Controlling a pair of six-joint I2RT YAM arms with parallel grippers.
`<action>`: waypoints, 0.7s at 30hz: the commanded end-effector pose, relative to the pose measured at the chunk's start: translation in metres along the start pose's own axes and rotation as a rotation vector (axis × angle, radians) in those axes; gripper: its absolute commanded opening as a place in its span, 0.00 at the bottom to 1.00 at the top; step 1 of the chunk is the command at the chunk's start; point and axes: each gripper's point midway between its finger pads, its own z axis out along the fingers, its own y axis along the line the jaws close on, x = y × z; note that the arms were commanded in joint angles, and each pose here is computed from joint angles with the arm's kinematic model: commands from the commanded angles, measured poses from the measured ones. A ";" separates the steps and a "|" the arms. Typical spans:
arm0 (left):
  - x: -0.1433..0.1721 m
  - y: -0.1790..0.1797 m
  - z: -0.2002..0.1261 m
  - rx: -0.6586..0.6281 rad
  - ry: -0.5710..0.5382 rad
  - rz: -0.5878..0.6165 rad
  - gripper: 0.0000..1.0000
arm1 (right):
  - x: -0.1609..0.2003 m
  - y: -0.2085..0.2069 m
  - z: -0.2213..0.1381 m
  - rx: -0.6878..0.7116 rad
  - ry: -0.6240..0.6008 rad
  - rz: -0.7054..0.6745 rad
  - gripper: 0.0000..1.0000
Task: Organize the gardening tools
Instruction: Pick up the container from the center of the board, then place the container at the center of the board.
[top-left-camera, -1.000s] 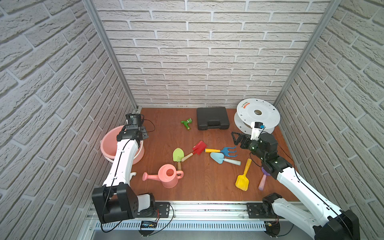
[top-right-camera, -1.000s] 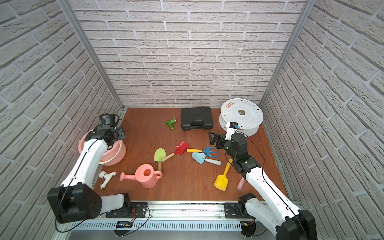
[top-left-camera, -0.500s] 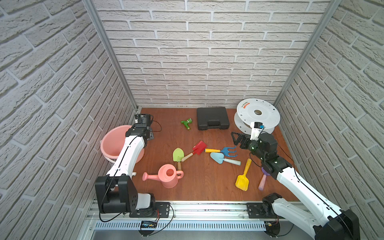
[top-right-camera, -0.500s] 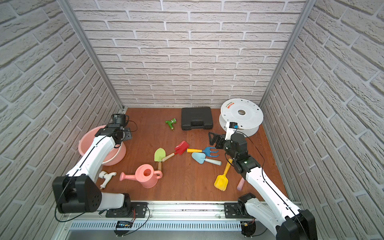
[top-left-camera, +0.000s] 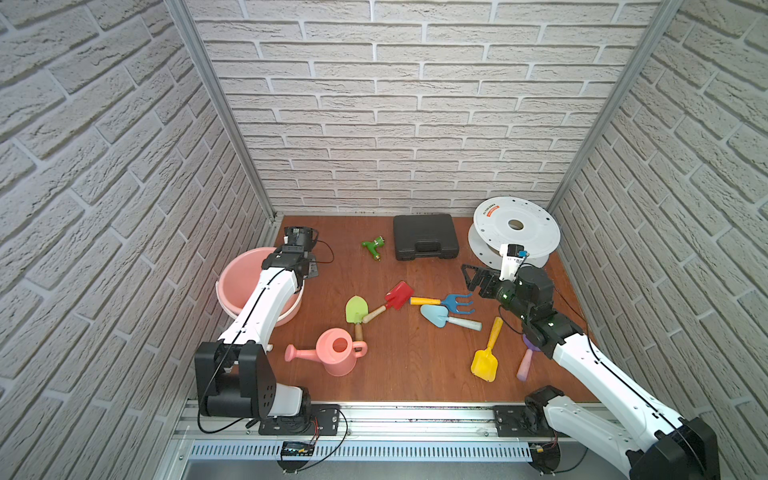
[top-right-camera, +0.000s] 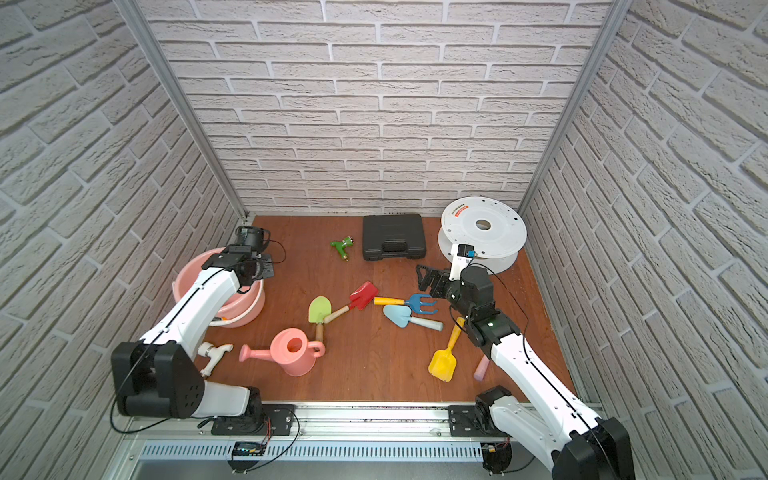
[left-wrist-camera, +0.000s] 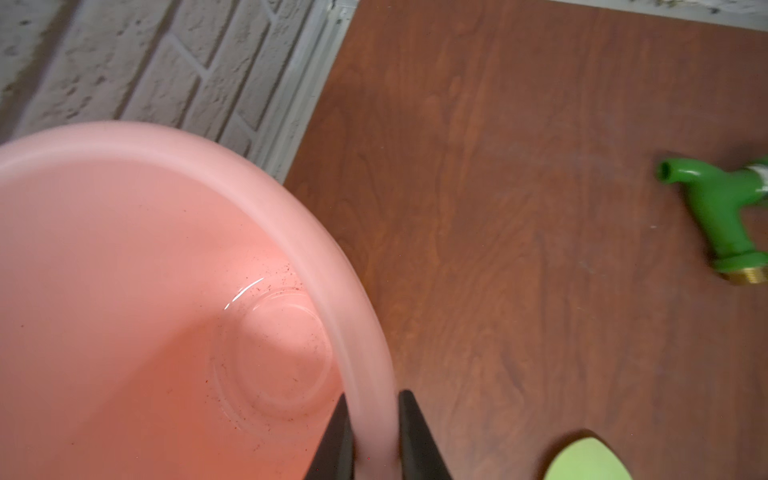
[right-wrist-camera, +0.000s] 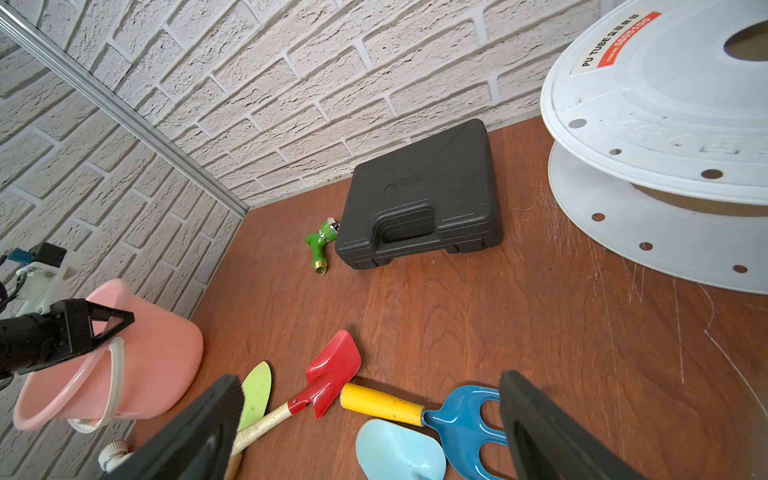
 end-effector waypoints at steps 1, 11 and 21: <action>-0.027 -0.040 0.001 0.103 -0.062 0.045 0.10 | -0.008 0.008 0.001 -0.026 -0.033 -0.016 0.99; -0.039 -0.167 0.004 0.225 -0.058 0.253 0.09 | -0.001 0.005 0.010 -0.012 0.000 -0.016 0.99; -0.024 -0.207 -0.001 0.331 -0.015 0.301 0.07 | 0.001 0.005 0.013 -0.014 0.008 -0.010 0.99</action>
